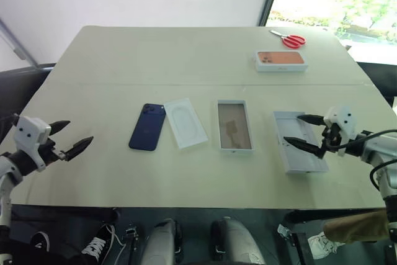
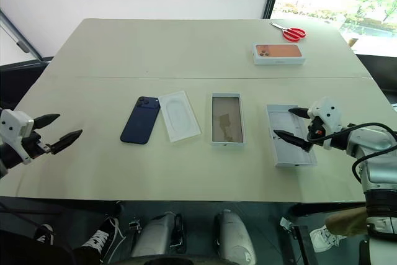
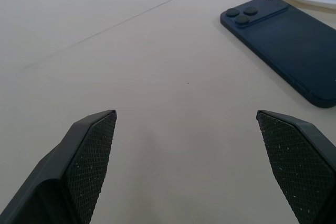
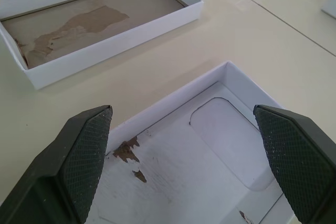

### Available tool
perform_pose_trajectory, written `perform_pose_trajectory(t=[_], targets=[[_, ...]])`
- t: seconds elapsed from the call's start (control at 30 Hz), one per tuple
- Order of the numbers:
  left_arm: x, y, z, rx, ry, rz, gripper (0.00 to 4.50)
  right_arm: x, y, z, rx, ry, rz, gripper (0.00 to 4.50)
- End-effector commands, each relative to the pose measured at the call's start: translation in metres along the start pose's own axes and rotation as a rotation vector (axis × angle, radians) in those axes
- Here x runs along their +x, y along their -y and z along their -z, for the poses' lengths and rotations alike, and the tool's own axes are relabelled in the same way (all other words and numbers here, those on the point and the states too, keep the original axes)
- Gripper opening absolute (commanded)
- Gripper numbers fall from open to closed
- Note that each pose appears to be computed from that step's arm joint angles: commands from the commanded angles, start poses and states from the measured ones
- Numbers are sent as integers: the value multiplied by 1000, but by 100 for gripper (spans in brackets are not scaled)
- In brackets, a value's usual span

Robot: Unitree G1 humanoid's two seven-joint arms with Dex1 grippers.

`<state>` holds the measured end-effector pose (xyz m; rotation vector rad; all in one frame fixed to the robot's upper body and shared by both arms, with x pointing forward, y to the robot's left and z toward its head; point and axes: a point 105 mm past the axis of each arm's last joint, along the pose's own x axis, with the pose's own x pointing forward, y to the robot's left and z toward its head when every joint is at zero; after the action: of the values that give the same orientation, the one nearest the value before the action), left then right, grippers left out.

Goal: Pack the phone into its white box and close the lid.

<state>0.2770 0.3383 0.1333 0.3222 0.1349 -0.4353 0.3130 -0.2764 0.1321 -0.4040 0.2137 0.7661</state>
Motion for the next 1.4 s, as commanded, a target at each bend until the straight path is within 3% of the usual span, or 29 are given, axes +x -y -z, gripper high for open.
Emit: perform_pose_trajectory(t=[0.03,0.53,1.0,1.07,1.27,1.4], targets=[[-6,-7,-18,34,55,-23,449,1,4,-14,-37,32,7,450],[3,-10,-32,-51,106,-69,449,8,10,-19,-62,33,-7,450],[29,15,-44,-167,80,-34,449,14,7,-31,-113,47,-34,450],[36,18,-46,-269,80,-25,449,16,4,-37,-132,57,-47,450],[72,67,-60,-488,60,89,449,28,-2,-49,-258,35,-88,450],[92,104,-81,-651,95,205,449,40,-14,-71,-233,124,-139,450]])
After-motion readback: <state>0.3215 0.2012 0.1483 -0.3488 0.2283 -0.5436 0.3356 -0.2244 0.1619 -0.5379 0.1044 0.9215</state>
